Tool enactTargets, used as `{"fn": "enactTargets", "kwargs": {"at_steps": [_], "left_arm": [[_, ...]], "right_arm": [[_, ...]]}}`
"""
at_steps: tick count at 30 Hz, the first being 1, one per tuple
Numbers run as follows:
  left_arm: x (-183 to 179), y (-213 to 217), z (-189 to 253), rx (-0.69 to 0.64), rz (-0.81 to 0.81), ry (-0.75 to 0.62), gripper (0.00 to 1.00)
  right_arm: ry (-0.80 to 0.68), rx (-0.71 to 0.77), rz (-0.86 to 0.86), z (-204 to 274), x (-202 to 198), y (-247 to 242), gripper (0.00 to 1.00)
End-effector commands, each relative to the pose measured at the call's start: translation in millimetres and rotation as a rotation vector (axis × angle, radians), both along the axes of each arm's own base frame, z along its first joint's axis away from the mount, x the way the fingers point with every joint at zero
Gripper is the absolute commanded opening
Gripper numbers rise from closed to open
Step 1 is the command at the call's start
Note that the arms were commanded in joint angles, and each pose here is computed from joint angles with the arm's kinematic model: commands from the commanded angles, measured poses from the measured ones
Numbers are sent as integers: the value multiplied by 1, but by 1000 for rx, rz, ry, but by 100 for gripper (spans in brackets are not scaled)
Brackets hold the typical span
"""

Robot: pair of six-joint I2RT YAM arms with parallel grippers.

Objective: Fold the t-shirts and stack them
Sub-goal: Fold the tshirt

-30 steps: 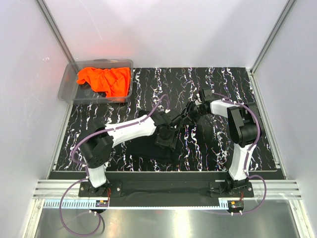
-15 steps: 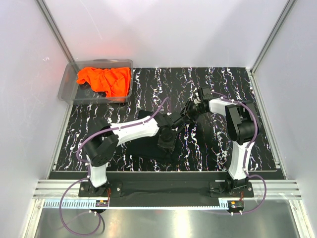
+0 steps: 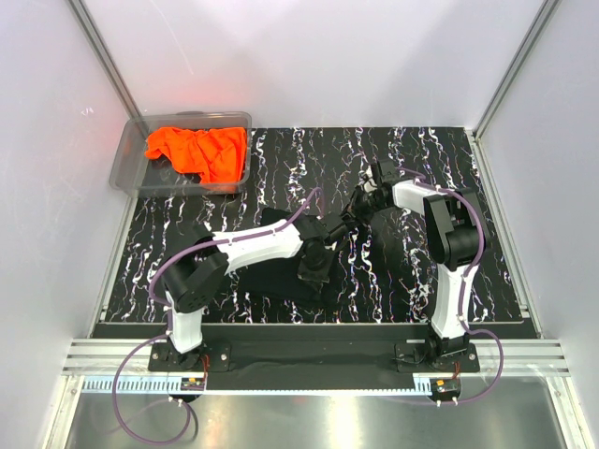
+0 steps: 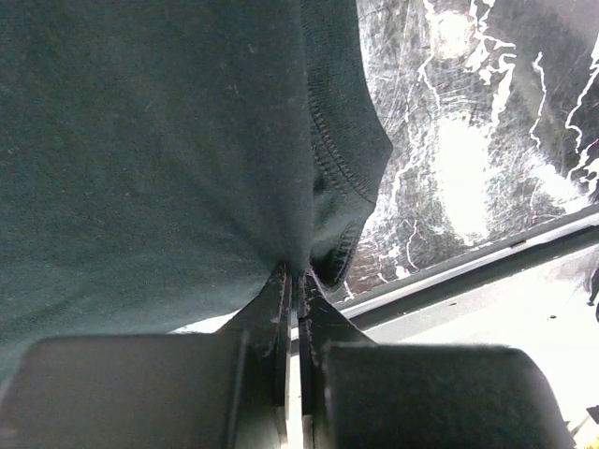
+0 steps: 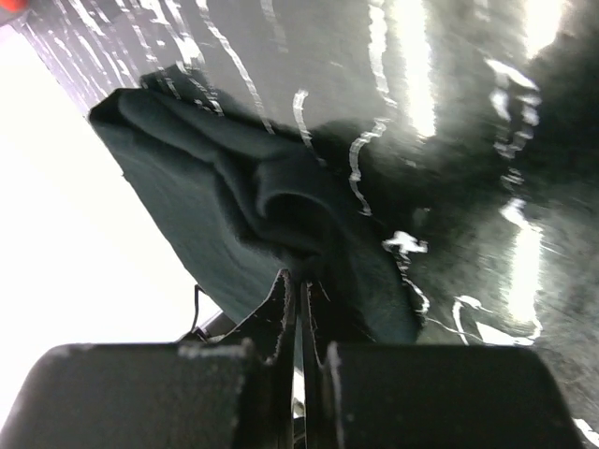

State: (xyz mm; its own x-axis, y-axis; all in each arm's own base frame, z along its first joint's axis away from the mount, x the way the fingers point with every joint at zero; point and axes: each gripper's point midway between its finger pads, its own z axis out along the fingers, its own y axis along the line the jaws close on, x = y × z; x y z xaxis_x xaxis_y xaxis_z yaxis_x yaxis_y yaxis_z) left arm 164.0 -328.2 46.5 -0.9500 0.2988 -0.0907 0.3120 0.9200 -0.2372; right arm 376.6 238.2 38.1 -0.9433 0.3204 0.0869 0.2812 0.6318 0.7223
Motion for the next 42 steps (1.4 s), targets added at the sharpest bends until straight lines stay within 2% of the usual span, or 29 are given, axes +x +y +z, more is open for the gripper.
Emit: {"fn": "enactTargets", "kwargs": {"at_steps": [1, 10, 13, 14, 18, 22, 23, 26, 29, 34, 35, 37, 38, 39, 41, 42], "left_arm": [[-17, -6, 18, -54, -32, 37, 0], [-13, -29, 12, -87, -70, 60, 0], [-13, -30, 19, -105, -77, 49, 18], [-11, -29, 23, -107, -77, 30, 29], [-1, -27, 67, -207, -85, -53, 44], [15, -7, 107, -301, -38, -109, 48], [20, 1, 112, -312, -22, -124, 48], [35, 35, 120, -336, 38, -147, 47], [50, 74, 103, -308, 116, -142, 43], [52, 101, 71, -268, 149, -132, 40], [56, 102, 69, -282, 162, -141, 39], [49, 107, 56, -278, 175, -119, 38], [46, 111, 47, -269, 180, -109, 37], [46, 113, 44, -265, 183, -112, 37], [41, 118, 34, -255, 189, -103, 36], [39, 121, 31, -247, 193, -102, 36]], "right_arm": [[-75, -33, 31, 7, 16, 1, 0], [-57, -109, 42, -16, 21, -6, 0], [-61, -130, 60, -18, 21, -10, 1], [-69, -143, 66, -19, 21, -11, 6], [-113, -174, 71, -3, 26, -20, 23], [-129, -288, 118, 14, 25, -38, 34], [-170, -331, 132, 21, 32, -44, 36], [-194, -389, 153, 40, 29, -54, 41], [-213, -393, 145, 60, 22, -57, 45], [-190, -213, 201, 82, -15, -13, 37], [-152, -174, 267, 76, -43, 13, 36], [-142, -82, 316, 83, -68, 44, 31], [-94, -53, 366, 72, -98, 60, 28], [-122, -6, 383, 77, -105, 73, 26], [-49, 31, 427, 68, -146, 87, 20], [-56, 46, 441, 67, -153, 93, 18]]}}
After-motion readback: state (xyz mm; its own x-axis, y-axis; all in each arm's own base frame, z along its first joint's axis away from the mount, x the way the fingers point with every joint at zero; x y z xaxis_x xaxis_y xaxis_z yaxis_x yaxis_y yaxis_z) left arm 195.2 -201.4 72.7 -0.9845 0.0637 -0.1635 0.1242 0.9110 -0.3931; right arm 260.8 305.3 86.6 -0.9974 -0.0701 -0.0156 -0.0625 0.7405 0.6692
